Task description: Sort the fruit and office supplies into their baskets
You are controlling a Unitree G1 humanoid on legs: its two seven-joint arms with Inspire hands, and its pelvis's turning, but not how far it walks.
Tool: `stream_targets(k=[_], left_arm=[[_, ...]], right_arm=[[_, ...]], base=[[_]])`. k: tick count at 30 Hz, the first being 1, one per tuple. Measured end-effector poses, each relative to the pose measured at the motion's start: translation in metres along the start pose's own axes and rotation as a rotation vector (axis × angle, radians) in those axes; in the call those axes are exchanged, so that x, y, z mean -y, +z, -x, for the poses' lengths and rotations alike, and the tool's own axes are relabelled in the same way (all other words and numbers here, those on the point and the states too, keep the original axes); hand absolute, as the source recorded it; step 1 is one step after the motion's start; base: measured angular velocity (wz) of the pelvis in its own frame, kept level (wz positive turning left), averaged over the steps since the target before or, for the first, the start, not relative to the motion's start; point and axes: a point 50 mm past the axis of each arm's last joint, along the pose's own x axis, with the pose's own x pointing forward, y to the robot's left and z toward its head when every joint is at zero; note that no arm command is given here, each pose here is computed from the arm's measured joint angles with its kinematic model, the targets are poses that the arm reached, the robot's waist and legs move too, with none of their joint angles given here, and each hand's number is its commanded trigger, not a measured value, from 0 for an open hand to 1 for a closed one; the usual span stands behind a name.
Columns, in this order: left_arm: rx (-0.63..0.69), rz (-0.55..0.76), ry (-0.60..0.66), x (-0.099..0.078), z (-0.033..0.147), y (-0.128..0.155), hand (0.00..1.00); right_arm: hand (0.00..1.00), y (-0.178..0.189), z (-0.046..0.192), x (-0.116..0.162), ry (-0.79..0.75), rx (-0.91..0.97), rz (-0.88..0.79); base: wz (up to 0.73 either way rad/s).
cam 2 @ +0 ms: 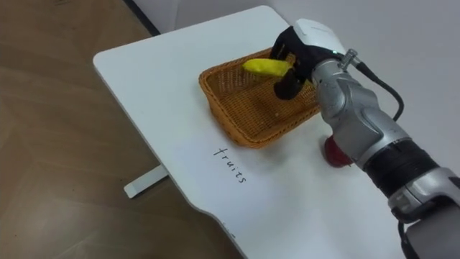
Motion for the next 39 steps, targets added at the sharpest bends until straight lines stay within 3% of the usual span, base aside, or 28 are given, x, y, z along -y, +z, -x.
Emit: stream_targets(k=[26,39], left_arm=[[0.022,0.012,0.019,0.002,0.000,0.003,0.00],[-0.023,0.026,0.013,0.004,0.001,-0.010,0.00]], right_arm=[[0.00,0.003,0.000,0.003,-0.039,0.034,-0.006],[0.00,0.016,0.002,0.014,-0.084,0.108,-0.031]], base=[[-0.01],[0.00]])
